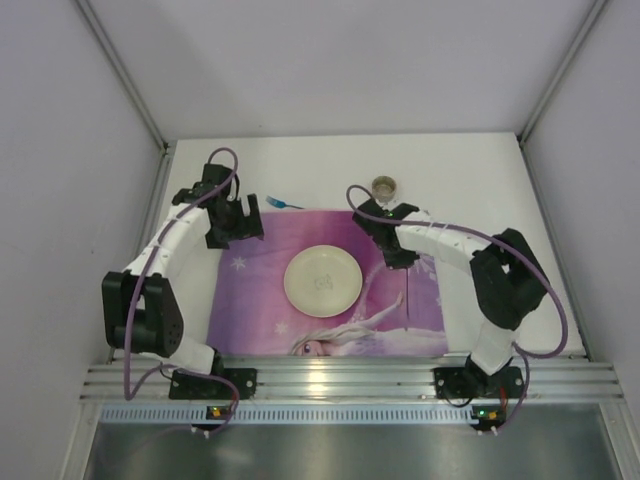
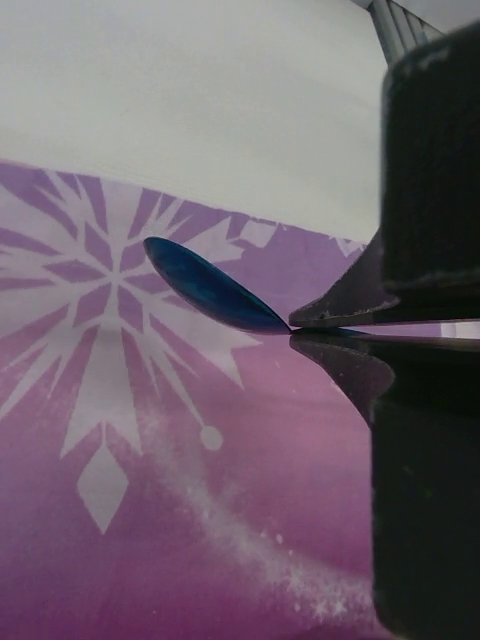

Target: Set the dinner table for one person

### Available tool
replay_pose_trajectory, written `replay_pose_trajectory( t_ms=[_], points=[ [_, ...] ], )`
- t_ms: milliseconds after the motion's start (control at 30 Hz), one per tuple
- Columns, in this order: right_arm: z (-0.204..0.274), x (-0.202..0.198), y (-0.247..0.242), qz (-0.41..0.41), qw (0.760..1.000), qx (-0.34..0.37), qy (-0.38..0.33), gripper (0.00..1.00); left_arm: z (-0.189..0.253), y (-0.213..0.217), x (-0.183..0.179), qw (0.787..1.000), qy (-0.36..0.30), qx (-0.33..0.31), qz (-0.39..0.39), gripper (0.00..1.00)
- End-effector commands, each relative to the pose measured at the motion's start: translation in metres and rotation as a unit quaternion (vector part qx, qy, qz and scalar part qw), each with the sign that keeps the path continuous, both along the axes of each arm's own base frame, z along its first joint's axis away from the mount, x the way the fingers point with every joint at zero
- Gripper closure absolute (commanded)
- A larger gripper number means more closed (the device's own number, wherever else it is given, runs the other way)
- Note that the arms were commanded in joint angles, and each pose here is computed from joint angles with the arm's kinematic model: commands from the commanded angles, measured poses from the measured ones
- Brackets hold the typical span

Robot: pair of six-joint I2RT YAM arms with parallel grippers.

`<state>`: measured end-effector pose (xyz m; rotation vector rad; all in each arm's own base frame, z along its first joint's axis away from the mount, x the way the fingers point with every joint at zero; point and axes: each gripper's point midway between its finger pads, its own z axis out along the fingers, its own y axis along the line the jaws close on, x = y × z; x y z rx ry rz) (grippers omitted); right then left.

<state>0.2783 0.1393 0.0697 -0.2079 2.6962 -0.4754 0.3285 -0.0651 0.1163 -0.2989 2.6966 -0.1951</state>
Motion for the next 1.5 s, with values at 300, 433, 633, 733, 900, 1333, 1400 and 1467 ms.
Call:
replay_pose_trajectory(
  t_ms=[300, 433, 633, 733, 900, 1333, 1400, 1467],
  points=[
    [-0.02, 0.001, 0.057, 0.017, 0.999, 0.04, 0.013, 0.49, 0.02, 0.007, -0.03, 0.999, -0.036, 0.01, -0.012, 0.01],
    [0.03, 0.018, 0.067, 0.033, 0.997, 0.064, -0.036, 0.3, 0.023, 0.007, -0.03, 0.999, -0.038, 0.009, -0.015, 0.01],
    [0.093, 0.067, 0.067, 0.062, 0.987, 0.102, -0.108, 0.26, 0.029, 0.006, -0.025, 0.999, -0.045, 0.009, -0.015, 0.01],
    [0.1, 0.104, 0.05, 0.02, 0.983, 0.138, -0.116, 0.26, 0.031, 0.006, -0.023, 0.999, -0.044, 0.01, -0.014, 0.01],
    [0.082, 0.166, 0.03, -0.047, 0.969, 0.22, -0.098, 0.27, 0.038, 0.008, -0.022, 0.999, -0.046, 0.014, -0.013, 0.01],
    [0.016, 0.263, 0.041, -0.066, 0.964, 0.24, -0.089, 0.34, 0.038, 0.022, -0.013, 0.998, -0.031, 0.051, 0.021, 0.01],
    [-0.001, 0.266, 0.03, -0.079, 0.968, 0.222, -0.083, 0.35, 0.043, 0.025, -0.007, 0.997, -0.035, 0.059, 0.023, 0.01],
    [-0.011, 0.265, 0.024, -0.085, 0.97, 0.215, -0.076, 0.37, 0.045, 0.027, -0.002, 0.997, -0.033, 0.067, 0.026, 0.01]
  ],
)
